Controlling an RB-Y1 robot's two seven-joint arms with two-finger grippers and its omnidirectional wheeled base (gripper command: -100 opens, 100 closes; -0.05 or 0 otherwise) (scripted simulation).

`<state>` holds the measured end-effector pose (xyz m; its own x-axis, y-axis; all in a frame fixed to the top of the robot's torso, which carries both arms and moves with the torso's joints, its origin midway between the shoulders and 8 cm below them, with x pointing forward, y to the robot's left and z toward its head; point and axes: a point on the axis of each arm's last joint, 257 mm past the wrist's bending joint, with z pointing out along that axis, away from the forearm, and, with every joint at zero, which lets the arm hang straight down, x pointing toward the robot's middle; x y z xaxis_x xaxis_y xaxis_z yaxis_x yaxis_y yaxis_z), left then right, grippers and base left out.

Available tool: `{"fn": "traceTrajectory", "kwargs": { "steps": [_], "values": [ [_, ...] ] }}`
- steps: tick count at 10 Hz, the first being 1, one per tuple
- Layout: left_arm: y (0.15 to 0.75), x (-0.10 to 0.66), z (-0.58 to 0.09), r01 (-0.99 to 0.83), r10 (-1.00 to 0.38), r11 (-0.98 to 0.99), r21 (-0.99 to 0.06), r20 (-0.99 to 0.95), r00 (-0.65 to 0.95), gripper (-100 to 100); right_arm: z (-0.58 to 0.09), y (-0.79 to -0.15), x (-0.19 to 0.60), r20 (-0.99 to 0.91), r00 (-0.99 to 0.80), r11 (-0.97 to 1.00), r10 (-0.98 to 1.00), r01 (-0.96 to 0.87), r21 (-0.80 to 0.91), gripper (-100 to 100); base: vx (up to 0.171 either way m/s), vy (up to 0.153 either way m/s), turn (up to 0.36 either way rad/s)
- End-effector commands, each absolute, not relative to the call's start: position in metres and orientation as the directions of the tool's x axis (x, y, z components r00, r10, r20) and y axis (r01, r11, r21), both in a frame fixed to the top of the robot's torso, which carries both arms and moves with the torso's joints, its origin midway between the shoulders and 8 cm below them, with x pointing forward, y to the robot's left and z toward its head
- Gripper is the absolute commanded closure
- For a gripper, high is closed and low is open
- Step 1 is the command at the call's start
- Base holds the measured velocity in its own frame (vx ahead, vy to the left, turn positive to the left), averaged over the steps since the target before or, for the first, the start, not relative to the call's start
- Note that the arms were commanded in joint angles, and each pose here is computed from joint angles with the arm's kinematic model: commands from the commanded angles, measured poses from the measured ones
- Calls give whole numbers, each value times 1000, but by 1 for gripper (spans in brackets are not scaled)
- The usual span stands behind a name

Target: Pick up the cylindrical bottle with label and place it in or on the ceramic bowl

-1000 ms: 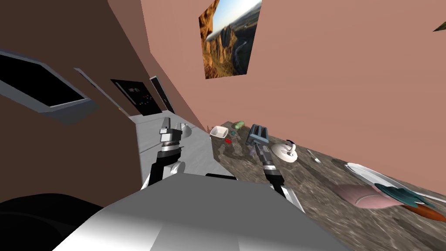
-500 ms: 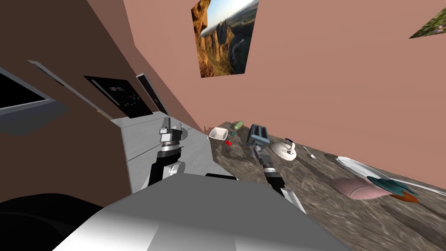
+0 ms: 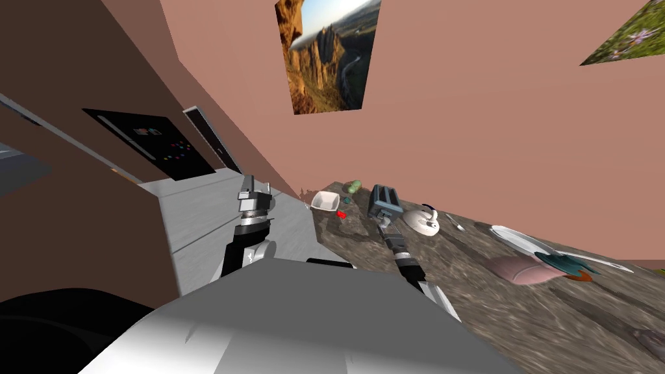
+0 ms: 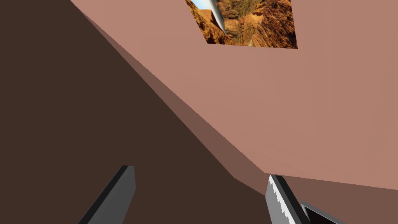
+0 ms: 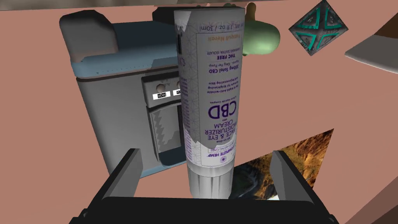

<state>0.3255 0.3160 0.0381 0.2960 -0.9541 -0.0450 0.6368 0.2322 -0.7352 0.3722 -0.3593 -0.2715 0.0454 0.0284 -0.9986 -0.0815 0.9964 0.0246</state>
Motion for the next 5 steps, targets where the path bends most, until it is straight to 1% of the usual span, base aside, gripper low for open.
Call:
{"fn": "traceTrajectory", "kwargs": {
  "steps": [1, 2, 3, 4, 5],
  "values": [
    [316, 326, 38, 637, -954, 232, -735, -45, 296, 0, -286, -365, 366, -999, 10, 996, -31, -81, -31, -100, 48, 88, -146],
    [316, 326, 38, 637, -954, 232, -735, -45, 296, 0, -292, -367, 365, -999, -3, 995, -52, -82, -52, -100, 40, 72, -91],
    [316, 326, 38, 637, -954, 232, -735, -45, 296, 0, -289, -366, 366, -999, 6, 996, -35, -81, -36, -100, 18, 33, -17],
    [316, 326, 38, 637, -954, 232, -735, -45, 296, 0, -289, -366, 366, -999, 5, 996, -39, -81, -40, 0, 3, 7, 2],
    [316, 326, 38, 637, -954, 232, -735, -45, 296, 0, -289, -366, 366, -999, 5, 996, -39, -81, -39, -100, 0, 0, 0]
  ]
}}
